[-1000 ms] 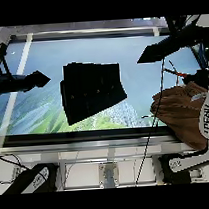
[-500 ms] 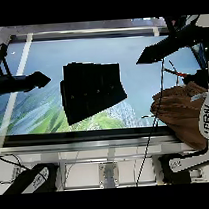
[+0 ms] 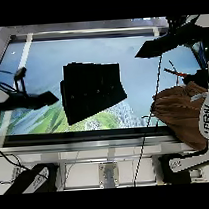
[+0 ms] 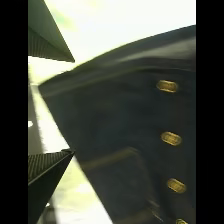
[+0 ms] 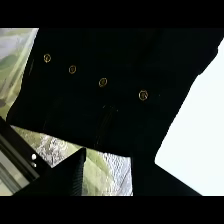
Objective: Fold the clothes and pants, and hang the long-sleeved shirts on hangers.
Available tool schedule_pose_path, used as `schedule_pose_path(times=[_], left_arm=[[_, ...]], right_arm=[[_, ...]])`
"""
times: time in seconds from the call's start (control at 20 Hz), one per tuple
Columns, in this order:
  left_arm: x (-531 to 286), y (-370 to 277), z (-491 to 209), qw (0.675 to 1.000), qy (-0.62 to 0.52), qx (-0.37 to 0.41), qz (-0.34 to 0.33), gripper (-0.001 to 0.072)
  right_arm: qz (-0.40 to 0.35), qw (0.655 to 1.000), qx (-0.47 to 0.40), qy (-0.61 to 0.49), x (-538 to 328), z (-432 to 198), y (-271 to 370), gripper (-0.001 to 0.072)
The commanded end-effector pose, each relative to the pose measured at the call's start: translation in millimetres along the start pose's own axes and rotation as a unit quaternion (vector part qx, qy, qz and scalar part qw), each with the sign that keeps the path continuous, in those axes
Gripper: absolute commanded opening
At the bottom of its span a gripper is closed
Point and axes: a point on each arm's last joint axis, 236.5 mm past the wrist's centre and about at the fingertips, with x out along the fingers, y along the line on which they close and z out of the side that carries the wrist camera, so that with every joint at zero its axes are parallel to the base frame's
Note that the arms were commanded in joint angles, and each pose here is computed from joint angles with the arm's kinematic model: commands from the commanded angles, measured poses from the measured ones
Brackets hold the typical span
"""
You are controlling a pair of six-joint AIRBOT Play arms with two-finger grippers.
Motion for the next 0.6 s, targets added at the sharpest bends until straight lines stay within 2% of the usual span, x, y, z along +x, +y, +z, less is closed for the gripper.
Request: schedule_pose_path(times=[0.0,0.15,0.3,0.4,0.55], left_arm=[[36,16,-62,0.997,0.058,-0.043,-0.003,0.0592],[54,26,-96,0.994,0.084,-0.064,0.000,0.0592],[71,19,-91,0.998,0.046,-0.031,-0.015,0.0592],[79,8,-90,0.999,0.043,-0.009,-0.022,0.0592],[87,-11,-115,0.995,0.094,0.009,-0.037,0.0588]], right_arm=[[-0.004,0.995,0.005,-0.102,-5,48,-2,0.0307],[-0.015,0.983,0.011,-0.181,-16,84,-8,0.0307],[0.010,0.982,0.017,-0.188,-17,88,3,0.0307],[0.018,0.987,0.015,-0.161,-13,76,8,0.0307],[0.030,0.999,0.007,-0.011,1,5,13,0.0307]])
